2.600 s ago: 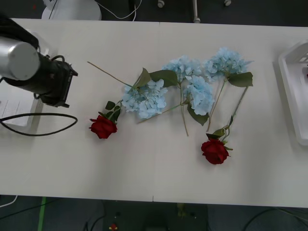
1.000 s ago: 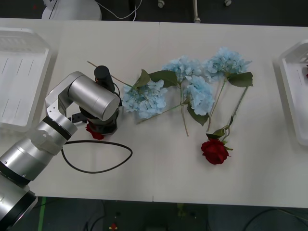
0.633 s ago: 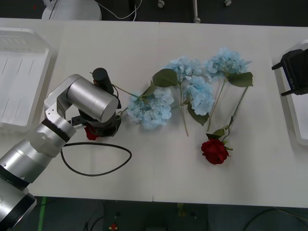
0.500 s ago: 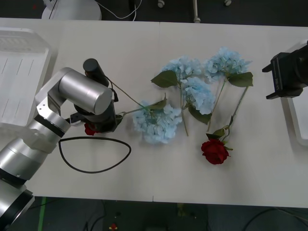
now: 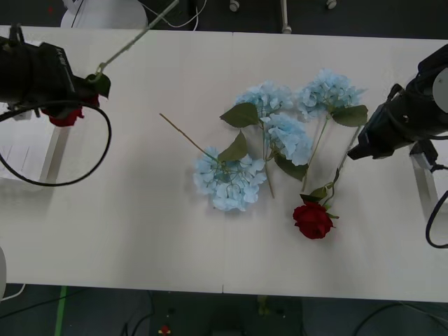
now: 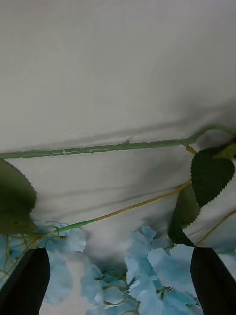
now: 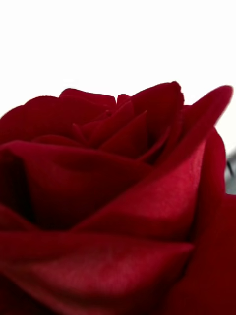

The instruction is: Put the red flowers into the right box and the blue flowers into the left box

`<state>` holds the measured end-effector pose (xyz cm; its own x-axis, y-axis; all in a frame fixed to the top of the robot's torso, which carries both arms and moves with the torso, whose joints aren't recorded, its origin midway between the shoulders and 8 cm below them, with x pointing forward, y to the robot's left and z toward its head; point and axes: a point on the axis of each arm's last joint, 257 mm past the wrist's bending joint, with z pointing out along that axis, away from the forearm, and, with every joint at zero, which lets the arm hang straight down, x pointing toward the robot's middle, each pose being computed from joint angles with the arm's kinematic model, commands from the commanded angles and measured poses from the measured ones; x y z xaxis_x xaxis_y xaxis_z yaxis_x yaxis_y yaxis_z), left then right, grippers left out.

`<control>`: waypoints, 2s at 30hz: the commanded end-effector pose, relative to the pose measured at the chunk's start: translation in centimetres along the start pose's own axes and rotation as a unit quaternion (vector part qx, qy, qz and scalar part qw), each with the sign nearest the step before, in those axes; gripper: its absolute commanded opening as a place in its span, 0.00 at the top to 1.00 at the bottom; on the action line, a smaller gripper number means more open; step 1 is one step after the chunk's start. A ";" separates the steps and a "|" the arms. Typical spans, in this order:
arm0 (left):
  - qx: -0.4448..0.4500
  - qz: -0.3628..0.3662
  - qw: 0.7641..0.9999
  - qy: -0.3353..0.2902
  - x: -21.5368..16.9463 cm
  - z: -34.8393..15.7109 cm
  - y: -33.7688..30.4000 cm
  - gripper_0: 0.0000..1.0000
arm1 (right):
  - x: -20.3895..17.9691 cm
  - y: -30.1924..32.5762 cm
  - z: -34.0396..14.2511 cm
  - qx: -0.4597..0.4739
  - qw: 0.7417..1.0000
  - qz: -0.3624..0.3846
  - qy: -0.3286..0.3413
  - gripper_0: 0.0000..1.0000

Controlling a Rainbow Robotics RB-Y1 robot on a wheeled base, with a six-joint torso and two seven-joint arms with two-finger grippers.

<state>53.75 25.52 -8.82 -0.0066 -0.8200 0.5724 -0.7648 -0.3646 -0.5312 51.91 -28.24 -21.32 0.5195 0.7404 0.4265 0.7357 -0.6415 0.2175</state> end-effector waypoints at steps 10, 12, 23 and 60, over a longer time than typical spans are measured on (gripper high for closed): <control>0.022 0.556 0.830 -0.031 -1.2 -2.0 -1.8 1.00 | 0.0 -3.2 3.8 -0.003 0.997 0.082 -0.011 0.17; 0.050 0.625 0.779 -0.007 0.2 -1.3 -1.7 1.00 | -1.1 -3.9 4.3 0.003 0.996 0.083 -0.020 0.17; 0.165 0.845 0.500 0.095 11.2 1.9 4.2 1.00 | -2.6 -5.4 6.8 -0.014 0.995 0.098 -0.025 0.17; 0.330 0.756 0.528 0.203 26.9 4.8 12.0 1.00 | -3.5 -5.2 10.7 -0.012 0.989 0.142 -0.047 0.17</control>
<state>47.73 -2.66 -3.50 -0.4946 -0.2303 -0.8381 0.7294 0.4144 -0.5443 50.54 -26.02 -33.39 0.7733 0.5051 0.3832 0.5043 -0.8564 0.1113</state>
